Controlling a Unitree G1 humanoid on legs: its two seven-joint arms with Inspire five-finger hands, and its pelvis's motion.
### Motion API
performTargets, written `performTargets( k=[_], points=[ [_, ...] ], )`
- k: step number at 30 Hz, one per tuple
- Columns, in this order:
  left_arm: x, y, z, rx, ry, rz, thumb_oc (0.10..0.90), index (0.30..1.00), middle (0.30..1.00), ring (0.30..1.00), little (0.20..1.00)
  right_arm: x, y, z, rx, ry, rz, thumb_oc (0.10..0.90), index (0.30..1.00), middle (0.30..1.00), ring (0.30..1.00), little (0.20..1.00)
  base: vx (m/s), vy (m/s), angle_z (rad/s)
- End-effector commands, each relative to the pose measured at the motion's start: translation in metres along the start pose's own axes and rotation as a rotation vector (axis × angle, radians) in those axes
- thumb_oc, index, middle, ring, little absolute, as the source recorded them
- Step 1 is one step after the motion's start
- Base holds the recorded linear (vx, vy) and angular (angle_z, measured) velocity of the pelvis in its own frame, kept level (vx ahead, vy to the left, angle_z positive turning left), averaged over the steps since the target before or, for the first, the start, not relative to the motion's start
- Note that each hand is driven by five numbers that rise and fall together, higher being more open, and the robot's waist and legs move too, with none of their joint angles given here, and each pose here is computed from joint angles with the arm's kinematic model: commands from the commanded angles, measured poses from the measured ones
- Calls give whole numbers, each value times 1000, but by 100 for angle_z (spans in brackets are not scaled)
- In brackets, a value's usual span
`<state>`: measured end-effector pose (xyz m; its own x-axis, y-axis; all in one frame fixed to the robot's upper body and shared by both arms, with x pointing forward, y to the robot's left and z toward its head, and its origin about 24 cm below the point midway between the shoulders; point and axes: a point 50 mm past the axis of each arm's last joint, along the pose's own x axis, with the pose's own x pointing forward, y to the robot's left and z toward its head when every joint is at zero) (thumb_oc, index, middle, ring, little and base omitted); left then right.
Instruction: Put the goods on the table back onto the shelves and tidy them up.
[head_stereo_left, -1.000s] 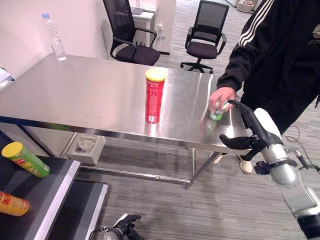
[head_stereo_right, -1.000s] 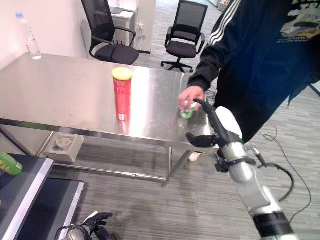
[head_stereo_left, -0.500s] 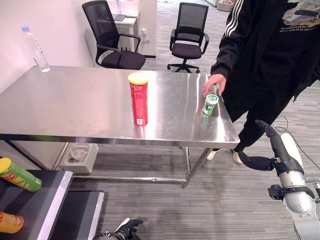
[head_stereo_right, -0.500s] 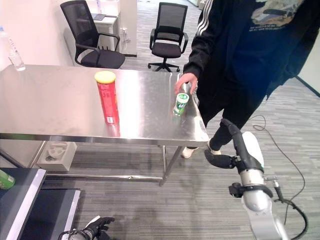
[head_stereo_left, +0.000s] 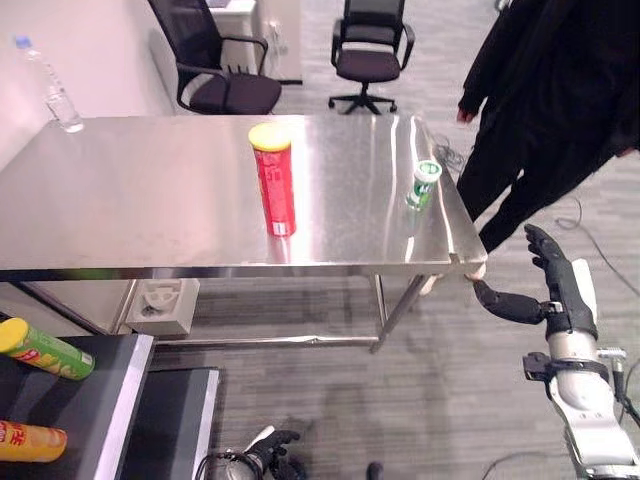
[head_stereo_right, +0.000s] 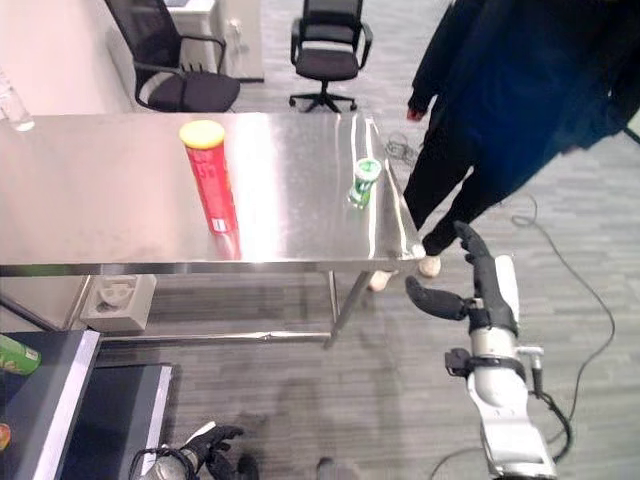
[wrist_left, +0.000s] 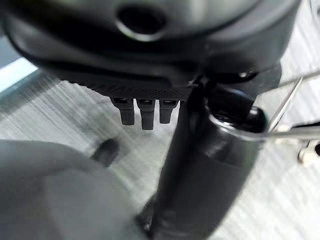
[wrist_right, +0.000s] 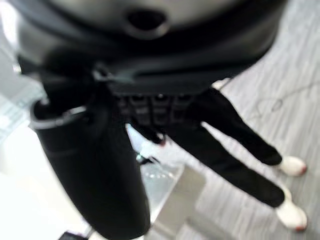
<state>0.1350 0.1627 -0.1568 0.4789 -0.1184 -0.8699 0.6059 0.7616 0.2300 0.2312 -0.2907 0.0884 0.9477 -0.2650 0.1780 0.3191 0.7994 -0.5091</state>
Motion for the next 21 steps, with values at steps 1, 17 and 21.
performTargets(
  k=[1,17,21],
  points=[
    [1,-6,-1,77,13,-24,800,900,900,900,900,29,-44,59,16,-298,-212,800,900,900,900,900,210,-199,14],
    [5,-11,19,227,-55,-30,800,900,900,900,900,2,-68,73,25,-399,-369,800,900,900,900,900,148,-241,34],
    [4,-13,15,180,-36,-24,800,900,900,900,900,-5,-70,77,89,-436,-315,800,900,900,900,900,34,-113,48]
  ],
)
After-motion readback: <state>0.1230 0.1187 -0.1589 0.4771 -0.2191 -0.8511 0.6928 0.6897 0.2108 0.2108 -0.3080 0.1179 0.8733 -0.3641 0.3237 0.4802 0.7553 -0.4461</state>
